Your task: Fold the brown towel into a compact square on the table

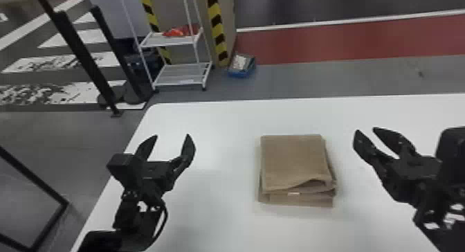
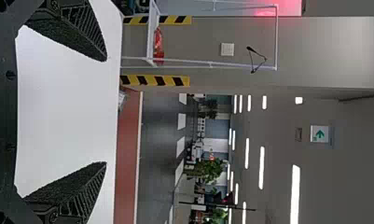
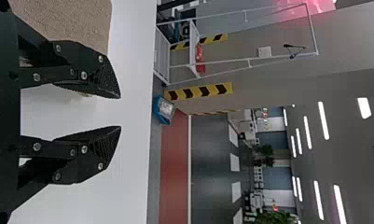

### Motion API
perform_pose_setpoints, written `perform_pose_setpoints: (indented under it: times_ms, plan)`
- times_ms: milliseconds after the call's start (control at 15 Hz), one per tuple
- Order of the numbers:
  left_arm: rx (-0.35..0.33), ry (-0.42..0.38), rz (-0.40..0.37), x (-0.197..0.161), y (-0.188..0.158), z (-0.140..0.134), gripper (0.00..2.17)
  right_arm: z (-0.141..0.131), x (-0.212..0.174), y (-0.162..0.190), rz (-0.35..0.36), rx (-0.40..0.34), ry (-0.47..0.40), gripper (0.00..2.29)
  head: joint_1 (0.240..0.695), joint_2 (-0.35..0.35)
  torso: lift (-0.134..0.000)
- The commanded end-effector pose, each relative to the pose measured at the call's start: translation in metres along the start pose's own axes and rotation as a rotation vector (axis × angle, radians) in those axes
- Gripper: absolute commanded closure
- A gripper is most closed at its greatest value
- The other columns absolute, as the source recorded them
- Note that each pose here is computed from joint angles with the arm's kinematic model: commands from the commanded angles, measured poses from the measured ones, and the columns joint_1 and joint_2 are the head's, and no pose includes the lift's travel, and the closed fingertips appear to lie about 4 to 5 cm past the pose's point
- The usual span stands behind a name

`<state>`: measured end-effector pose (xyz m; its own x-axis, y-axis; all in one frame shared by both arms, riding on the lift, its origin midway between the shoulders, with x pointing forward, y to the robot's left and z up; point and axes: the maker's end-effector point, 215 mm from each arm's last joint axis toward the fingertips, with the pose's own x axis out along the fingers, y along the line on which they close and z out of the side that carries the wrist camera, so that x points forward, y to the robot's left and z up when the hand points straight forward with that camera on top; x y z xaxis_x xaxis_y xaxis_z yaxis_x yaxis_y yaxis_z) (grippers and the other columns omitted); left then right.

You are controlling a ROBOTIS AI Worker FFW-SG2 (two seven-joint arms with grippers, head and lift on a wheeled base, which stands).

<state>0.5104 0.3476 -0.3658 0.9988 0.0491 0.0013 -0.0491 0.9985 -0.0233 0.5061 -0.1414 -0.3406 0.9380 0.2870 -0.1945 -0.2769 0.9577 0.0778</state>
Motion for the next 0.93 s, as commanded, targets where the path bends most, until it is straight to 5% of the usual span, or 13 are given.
perform_pose_setpoints:
  times_ms: [0,267,867]
  plan:
    - [0.0,-0.024,-0.012,-0.007,-0.005,0.003,0.1,0.007,-0.023,-0.012,-0.062,-0.038,-0.086,0.06,0.695,0.224,-0.125]
    - [-0.007,-0.082,-0.016,-0.023,-0.003,0.013,0.1,-0.014,-0.055,-0.029,-0.149,-0.046,-0.093,0.07,0.695,0.185,-0.125]
    - [0.039,-0.079,0.004,-0.045,0.02,0.026,0.1,-0.017,-0.053,0.013,-0.16,-0.09,-0.118,0.09,0.695,0.232,-0.125]
